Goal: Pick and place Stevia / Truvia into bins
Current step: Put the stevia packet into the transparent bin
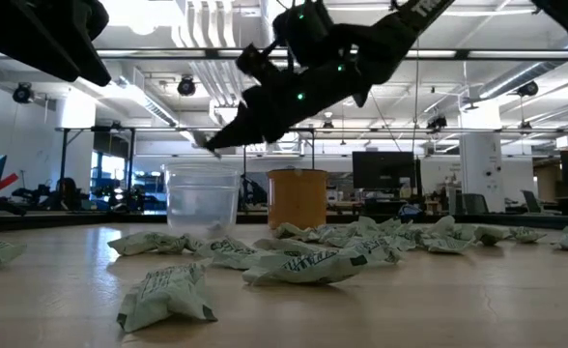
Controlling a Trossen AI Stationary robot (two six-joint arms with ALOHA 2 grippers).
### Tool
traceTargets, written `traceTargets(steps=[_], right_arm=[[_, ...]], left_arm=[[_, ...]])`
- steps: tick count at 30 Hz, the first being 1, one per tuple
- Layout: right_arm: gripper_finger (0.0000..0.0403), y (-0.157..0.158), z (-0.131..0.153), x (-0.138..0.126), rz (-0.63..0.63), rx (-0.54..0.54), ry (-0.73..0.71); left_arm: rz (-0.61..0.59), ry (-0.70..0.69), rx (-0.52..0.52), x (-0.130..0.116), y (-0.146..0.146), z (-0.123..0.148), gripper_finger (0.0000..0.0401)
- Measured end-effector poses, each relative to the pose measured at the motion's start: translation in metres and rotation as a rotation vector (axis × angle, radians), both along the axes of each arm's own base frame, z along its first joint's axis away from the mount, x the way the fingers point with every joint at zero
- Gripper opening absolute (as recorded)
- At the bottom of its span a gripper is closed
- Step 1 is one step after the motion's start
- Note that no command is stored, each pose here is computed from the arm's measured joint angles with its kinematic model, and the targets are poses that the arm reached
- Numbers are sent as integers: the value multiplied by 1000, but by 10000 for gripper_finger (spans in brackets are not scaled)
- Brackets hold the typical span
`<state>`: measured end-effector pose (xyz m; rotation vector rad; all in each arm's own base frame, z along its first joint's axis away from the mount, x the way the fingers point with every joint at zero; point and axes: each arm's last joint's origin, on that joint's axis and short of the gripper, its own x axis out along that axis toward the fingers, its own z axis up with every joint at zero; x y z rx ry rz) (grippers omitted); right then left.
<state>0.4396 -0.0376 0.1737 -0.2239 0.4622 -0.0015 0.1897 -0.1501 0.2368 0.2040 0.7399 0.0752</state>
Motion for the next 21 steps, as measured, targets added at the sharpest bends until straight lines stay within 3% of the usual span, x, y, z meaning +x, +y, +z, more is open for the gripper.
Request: traceTargets(steps=[7, 12, 15, 21], right_arm=[[70, -5, 0, -1, -2, 2, 80], [121, -1, 16, -10, 29, -32, 117], [140, 8, 27, -23, 91, -40, 201], [150, 33, 47, -55, 270, 52, 337]], left_arm=[[-1, 2, 2, 0, 0, -1, 160], [0, -2, -2, 0, 0, -2, 160], [-13, -12, -28, 0, -1, -9, 160], [-73, 28, -149, -2, -5, -31, 160]])
